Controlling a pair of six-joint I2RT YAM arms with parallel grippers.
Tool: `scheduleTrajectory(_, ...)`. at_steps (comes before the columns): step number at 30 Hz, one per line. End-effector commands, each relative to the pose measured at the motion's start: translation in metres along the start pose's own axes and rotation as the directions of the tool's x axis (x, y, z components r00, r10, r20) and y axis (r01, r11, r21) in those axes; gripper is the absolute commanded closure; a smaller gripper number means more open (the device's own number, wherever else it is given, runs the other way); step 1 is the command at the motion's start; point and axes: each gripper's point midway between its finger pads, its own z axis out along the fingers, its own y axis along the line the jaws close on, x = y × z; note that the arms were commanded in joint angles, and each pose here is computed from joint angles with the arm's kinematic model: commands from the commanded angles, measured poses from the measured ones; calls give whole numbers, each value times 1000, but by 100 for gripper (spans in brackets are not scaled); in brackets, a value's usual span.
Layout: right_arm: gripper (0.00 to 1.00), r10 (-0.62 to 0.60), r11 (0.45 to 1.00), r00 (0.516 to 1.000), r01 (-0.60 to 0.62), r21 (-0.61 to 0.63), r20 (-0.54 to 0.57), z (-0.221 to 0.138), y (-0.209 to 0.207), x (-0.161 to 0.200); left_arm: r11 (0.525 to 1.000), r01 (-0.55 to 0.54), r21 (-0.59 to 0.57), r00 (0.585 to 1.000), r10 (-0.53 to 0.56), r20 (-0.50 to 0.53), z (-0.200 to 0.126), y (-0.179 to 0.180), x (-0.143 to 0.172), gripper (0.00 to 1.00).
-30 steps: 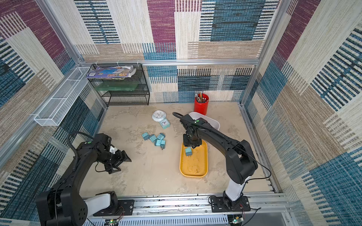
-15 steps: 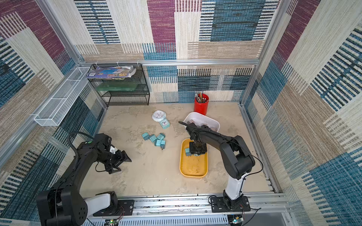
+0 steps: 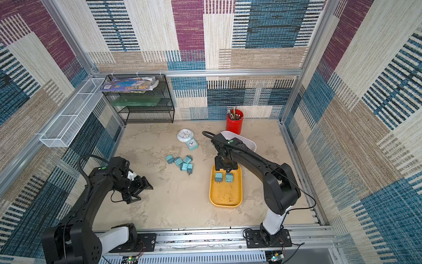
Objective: Place the plugs by color into the storage box
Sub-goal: Place the plug in the storage box, then pick up the plug from the center of the board.
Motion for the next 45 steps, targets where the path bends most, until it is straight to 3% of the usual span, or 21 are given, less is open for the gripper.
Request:
scheduleTrajectory(1,31,-26,998,1000,26,-56,4,-11,44,-8,1000,17,11,1000,-17,-8,-1,-2,2,21)
scheduleTrajectory(6,29,-125,984,992,123,-125,-12,11,126,-28,1000,20,18,1000,-20,-8,-2,-3,2,21)
scheduleTrajectory(11,29,-126,979,991,117,-164,-42,47,156,-44,1000,19,15,1000,-19,-4,-3,-1,6,22)
scheduleTrajectory(24,34,-117,980,984,92,-178,-137,103,154,-22,999,33,16,999,-33,1,-3,2,13,22)
scheduleTrajectory(26,38,-119,980,982,93,-176,-145,108,154,-18,999,36,15,999,-36,2,-3,3,14,21)
scheduleTrajectory(29,52,-125,980,981,100,-170,-147,113,152,-15,999,38,12,999,-38,6,-4,5,15,22)
scheduleTrajectory(33,67,-130,981,983,108,-163,-127,109,150,-18,999,41,10,999,-41,5,-4,5,16,22)
scheduleTrajectory(36,73,-137,980,985,119,-160,-105,103,147,-24,999,46,10,999,-46,3,-3,5,17,22)
scheduleTrajectory(45,76,-158,982,986,151,-117,-57,59,125,-28,999,48,14,999,-48,12,-5,5,17,22)
